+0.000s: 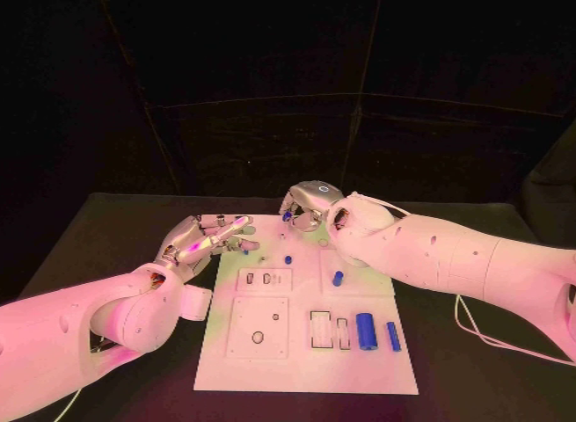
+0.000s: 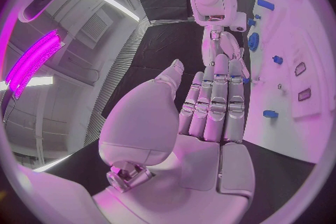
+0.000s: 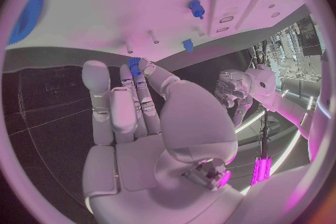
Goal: Assemble the parts on the task board
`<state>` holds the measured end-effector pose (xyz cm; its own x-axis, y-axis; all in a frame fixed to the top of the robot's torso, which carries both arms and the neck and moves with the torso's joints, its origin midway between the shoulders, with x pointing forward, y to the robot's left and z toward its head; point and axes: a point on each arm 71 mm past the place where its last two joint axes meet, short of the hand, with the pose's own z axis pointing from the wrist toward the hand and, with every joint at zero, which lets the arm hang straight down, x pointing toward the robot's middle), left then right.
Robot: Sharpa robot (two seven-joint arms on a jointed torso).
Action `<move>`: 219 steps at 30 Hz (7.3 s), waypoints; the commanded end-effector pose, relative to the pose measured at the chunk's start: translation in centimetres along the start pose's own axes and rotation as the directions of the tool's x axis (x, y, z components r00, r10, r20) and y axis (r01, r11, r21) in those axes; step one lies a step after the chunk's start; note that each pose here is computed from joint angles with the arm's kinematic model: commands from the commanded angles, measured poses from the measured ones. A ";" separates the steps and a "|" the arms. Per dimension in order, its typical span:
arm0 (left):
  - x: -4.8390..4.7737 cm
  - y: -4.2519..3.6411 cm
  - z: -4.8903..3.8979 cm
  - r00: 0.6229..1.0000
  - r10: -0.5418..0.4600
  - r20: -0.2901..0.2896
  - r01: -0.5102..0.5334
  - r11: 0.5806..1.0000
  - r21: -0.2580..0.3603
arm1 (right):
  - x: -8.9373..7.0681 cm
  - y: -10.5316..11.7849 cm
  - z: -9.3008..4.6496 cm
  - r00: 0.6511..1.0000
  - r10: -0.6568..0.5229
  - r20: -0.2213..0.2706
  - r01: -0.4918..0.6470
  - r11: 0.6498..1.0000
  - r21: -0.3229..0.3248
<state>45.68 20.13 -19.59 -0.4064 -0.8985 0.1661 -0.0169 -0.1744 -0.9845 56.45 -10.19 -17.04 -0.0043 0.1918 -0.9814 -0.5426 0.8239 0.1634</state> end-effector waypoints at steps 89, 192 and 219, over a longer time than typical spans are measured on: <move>-0.57 -0.17 0.36 1.000 -0.002 -0.019 0.002 1.000 0.008 | -2.3 -9.2 -6.8 0.976 0.133 -0.171 -0.069 0.938 0.340; -1.02 -0.14 0.23 1.000 -0.002 -0.018 0.002 1.000 -0.005 | 0.5 2.9 -0.9 0.992 0.055 -0.110 -0.048 0.997 0.065; -1.19 -0.13 0.19 1.000 -0.001 -0.014 0.001 1.000 -0.009 | -0.3 1.7 -1.7 0.996 0.091 -0.020 -0.089 0.993 0.077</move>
<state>46.36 21.26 -19.80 -0.4057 -0.8991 0.1645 -0.0300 -0.1667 -0.9855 54.11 -9.70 -17.36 -0.1307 0.1852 -0.9740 -0.4569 0.8606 0.2249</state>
